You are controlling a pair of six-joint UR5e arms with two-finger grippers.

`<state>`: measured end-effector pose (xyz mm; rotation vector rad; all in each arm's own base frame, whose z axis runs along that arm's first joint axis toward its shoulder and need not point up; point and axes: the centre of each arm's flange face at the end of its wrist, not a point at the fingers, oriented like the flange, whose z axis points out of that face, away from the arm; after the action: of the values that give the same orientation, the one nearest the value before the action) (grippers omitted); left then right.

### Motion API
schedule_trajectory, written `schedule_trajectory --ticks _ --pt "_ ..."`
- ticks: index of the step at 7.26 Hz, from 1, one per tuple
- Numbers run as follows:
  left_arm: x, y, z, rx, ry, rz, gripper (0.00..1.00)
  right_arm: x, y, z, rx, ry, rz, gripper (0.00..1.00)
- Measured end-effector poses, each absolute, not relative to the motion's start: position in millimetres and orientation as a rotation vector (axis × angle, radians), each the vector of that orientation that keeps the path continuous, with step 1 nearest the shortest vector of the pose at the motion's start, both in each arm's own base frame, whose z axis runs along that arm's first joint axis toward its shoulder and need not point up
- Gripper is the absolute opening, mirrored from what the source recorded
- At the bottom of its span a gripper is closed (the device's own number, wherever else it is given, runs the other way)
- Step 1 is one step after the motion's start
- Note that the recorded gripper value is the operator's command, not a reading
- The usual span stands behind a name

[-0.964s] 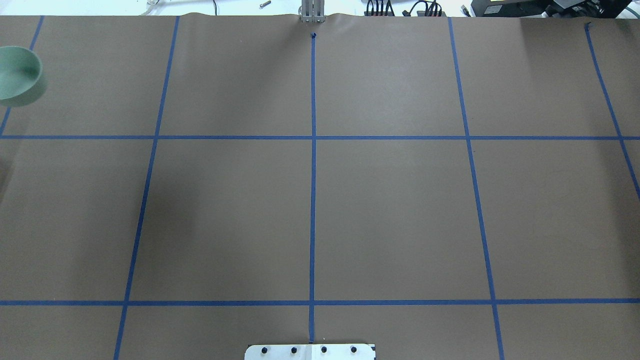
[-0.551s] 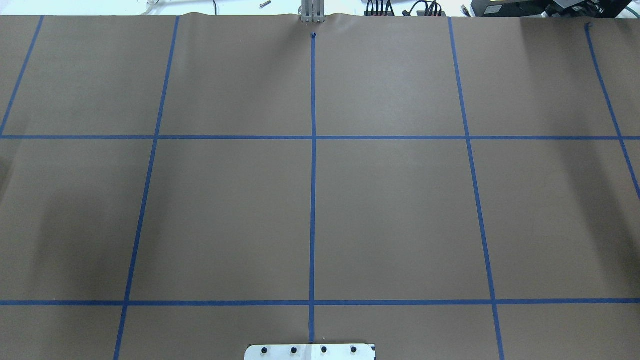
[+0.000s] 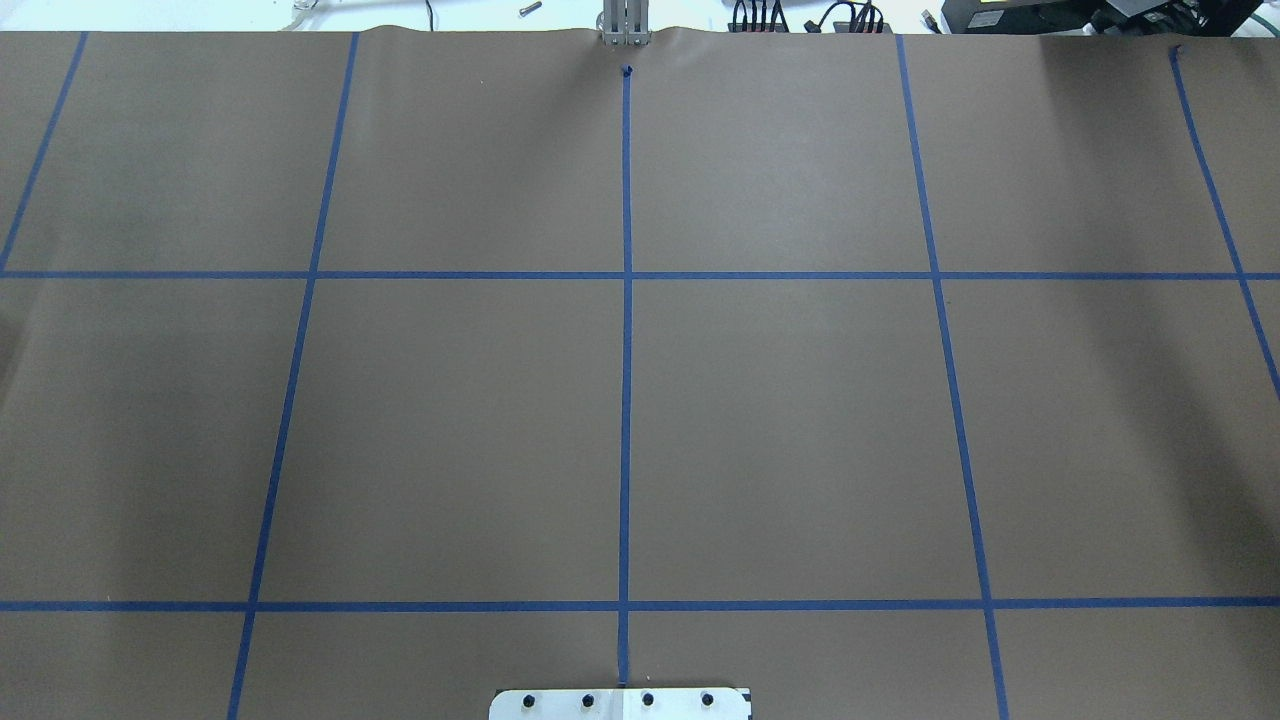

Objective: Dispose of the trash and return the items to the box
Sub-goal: 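Carry the green bowl with the left gripper into the clear bin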

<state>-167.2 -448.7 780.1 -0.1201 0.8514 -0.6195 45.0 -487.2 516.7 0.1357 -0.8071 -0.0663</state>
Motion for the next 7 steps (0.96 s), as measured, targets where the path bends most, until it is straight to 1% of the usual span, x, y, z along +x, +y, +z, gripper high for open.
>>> schedule_trajectory --ticks 3,6,7 --pt "-165.9 -434.0 833.7 -0.143 0.839 -0.655 0.0 35.4 -486.9 510.7 0.133 -0.813 -0.074 1.0" --pt "-166.3 -420.5 865.2 -0.168 0.779 -0.67 0.0 30.5 -482.9 507.7 0.131 -0.827 -0.084 1.0" --pt "-166.3 -419.8 867.7 -0.161 0.775 -0.667 0.25 29.4 -482.8 507.7 0.129 -0.829 -0.086 1.0"
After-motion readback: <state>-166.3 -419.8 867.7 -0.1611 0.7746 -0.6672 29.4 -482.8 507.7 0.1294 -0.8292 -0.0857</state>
